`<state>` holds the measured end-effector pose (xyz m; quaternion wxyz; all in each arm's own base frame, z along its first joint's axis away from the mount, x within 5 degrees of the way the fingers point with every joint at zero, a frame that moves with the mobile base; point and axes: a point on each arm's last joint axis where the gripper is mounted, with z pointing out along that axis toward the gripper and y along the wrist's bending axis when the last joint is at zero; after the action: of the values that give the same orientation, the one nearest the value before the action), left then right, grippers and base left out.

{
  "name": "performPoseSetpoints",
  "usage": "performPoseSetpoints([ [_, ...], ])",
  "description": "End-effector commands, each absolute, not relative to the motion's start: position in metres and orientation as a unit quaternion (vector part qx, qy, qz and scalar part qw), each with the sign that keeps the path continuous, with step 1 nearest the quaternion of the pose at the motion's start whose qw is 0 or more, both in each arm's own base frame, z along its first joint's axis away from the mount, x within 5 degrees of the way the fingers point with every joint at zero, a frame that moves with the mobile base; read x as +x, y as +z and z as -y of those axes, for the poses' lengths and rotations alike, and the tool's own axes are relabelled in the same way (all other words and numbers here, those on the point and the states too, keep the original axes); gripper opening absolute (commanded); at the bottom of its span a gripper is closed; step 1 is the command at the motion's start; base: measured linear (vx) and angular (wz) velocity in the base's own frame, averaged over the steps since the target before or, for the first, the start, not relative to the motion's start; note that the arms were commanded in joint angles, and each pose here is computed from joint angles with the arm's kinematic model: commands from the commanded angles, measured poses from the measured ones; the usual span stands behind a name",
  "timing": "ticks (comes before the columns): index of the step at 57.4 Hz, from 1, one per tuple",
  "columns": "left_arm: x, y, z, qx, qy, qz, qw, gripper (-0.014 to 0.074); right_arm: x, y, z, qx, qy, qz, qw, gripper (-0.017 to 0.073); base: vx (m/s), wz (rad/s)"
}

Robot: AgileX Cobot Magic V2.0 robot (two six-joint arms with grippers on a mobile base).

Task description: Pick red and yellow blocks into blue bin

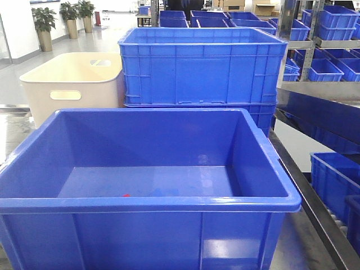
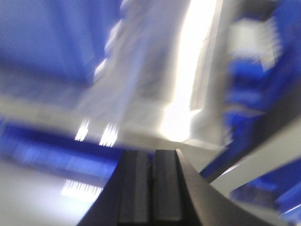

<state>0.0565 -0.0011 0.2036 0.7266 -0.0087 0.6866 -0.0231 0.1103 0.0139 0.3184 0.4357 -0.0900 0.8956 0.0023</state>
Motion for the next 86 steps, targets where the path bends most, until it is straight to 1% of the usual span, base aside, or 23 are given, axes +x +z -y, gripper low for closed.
performPoseSetpoints([
  [1,0.053,0.218,0.001,-0.008,-0.027,-0.642,0.766,-0.0006,0.101,0.325,-0.006,-0.059,-0.012,-0.843,0.535,-0.0010,0.00,0.02],
  [8,0.053,0.218,0.001,-0.008,-0.027,-0.642,0.766,-0.0006,0.083,0.298,0.001,-0.029,-0.025,-0.798,0.601,-0.0010,0.00,0.00],
  [14,0.053,0.218,0.001,-0.008,-0.027,-0.642,0.766,-0.0006,0.071,0.274,0.001,-0.028,-0.033,-0.761,0.647,-0.0010,0.00,0.00],
  [15,0.053,0.218,0.001,-0.008,-0.027,-0.642,0.766,-0.0006,0.066,0.266,0.001,-0.032,-0.036,-0.738,0.673,-0.0010,0.00,0.00],
  [21,0.053,0.218,0.001,-0.008,-0.027,-0.642,0.766,-0.0006,0.060,0.247,0.000,-0.033,-0.034,-0.707,0.705,-0.0010,0.00,0.00],
  [32,0.053,0.218,0.001,-0.008,-0.027,-0.642,0.766,-0.0006,0.053,0.220,0.000,-0.034,-0.033,-0.671,0.740,-0.0010,0.00,0.00],
  [41,0.053,0.218,0.001,-0.008,-0.027,-0.642,0.766,-0.0006,0.056,0.206,-0.001,-0.029,-0.025,-0.662,0.749,-0.0010,0.00,0.00],
  [67,0.053,0.218,0.001,-0.008,-0.027,-0.642,0.766,-0.0006,0.056,0.207,-0.001,-0.030,-0.026,-0.659,0.751,-0.0010,0.00,0.00],
  [74,0.053,0.218,0.001,-0.008,-0.027,-0.642,0.766,-0.0006,0.056,0.207,-0.001,-0.038,-0.035,-0.659,0.750,-0.0010,0.00,0.00],
  [86,0.053,0.218,0.001,-0.008,-0.027,-0.642,0.766,-0.0006,0.056,0.207,0.000,-0.033,-0.039,-0.659,0.750,-0.0010,0.00,0.00],
])
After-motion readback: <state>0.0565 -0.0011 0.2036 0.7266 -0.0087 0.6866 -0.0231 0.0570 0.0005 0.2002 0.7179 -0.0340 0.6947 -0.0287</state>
